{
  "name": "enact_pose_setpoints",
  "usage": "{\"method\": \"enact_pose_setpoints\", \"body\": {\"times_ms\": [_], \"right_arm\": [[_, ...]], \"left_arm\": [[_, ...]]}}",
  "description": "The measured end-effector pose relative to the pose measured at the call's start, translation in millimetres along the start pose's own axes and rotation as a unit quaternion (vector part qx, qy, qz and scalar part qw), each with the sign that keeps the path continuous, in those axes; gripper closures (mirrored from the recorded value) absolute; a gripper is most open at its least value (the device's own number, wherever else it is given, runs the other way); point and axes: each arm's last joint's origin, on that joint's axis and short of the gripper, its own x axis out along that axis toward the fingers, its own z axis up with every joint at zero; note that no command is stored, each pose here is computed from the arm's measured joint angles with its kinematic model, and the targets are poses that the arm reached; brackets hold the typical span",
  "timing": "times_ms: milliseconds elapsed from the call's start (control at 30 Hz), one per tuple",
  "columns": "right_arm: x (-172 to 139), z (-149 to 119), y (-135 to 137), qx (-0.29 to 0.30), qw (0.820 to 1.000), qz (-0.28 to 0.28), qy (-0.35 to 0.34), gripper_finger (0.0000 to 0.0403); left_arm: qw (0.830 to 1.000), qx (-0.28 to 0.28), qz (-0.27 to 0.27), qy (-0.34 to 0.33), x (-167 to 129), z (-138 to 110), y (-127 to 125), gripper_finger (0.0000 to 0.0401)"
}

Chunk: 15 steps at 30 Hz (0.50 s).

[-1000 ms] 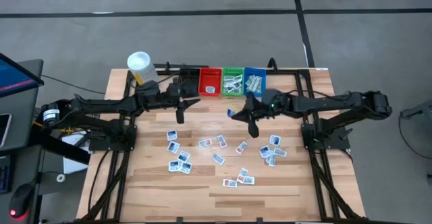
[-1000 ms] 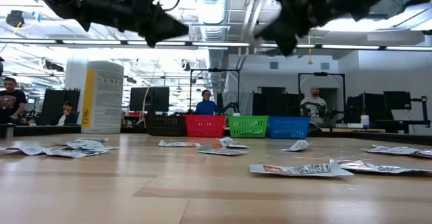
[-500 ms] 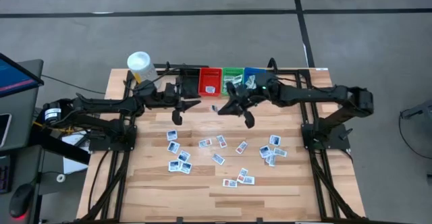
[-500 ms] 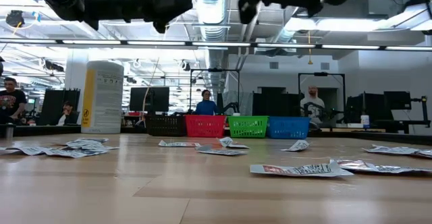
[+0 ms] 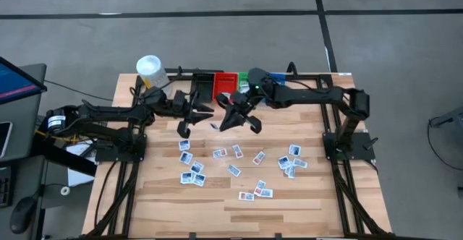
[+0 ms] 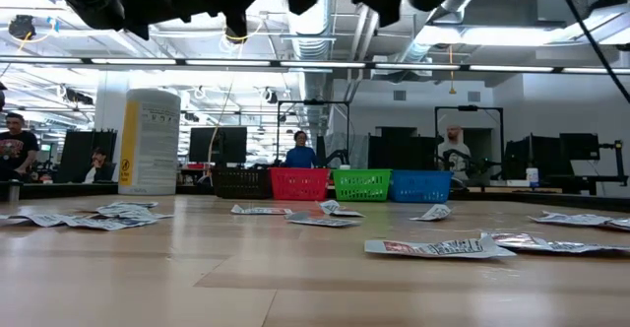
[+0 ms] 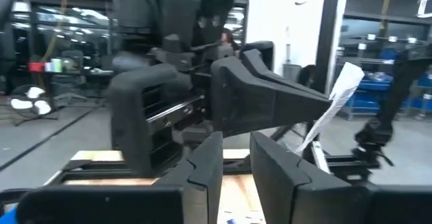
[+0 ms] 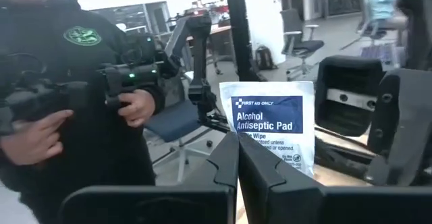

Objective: Pick & Place First Aid Supplies
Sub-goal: Put the alcohol pad into the red bin

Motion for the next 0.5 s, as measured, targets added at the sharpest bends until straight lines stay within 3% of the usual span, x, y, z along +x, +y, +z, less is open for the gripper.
{"method": "enact_pose_setpoints", "body": {"times_ms": [200, 500], "right_arm": [[4, 8, -7, -0.005, 1.000, 0.018, -0.003, 0.0403], [-6, 12, -14, -0.008, 1.000, 0.003, -0.007, 0.0403]], "left_arm": [[1.000, -0.010, -0.027, 0.003, 0, 0, -2, 0.0333], [0.999, -0.017, -0.038, 0.004, 0, 0, -3, 0.0350]]}}
